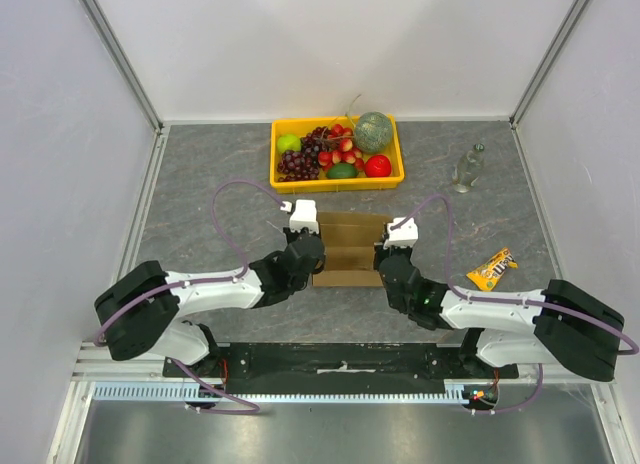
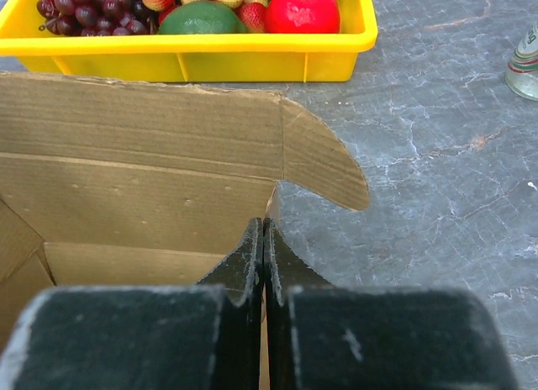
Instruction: Fold the paper box
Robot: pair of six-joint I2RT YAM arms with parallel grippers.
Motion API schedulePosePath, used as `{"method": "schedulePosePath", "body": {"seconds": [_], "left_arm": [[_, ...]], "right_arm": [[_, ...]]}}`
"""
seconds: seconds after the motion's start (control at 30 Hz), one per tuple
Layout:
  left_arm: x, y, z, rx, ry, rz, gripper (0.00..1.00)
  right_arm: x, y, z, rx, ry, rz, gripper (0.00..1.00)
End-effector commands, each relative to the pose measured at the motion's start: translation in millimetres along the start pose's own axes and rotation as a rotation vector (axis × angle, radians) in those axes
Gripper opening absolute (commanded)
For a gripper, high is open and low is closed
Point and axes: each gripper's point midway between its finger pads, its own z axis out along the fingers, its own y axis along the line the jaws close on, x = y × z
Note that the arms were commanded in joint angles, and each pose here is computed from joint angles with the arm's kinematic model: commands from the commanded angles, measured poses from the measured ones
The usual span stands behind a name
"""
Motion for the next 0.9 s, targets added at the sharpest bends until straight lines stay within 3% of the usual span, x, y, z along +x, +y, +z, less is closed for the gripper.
{"method": "schedulePosePath", "body": {"seconds": [0.0, 0.37, 0.63, 0.87], "left_arm": [[-3, -30, -6, 0.084, -0.026, -0.124, 0.02], [10, -28, -9, 0.075, -0.004, -0.1, 0.02], [18, -25, -14, 0.062, -0.001, -0.085, 0.02], [21, -19, -23, 0.033, -0.033, -0.076, 0.02]], "right_arm": [[-11, 25, -9, -0.108, -0.031, 0.099, 0.0], [0, 24, -17, -0.111, -0.005, 0.088, 0.04], [-3, 14, -25, -0.106, -0.006, 0.09, 0.25], [-4, 9, -32, -0.129, -0.002, 0.084, 0.35]]}}
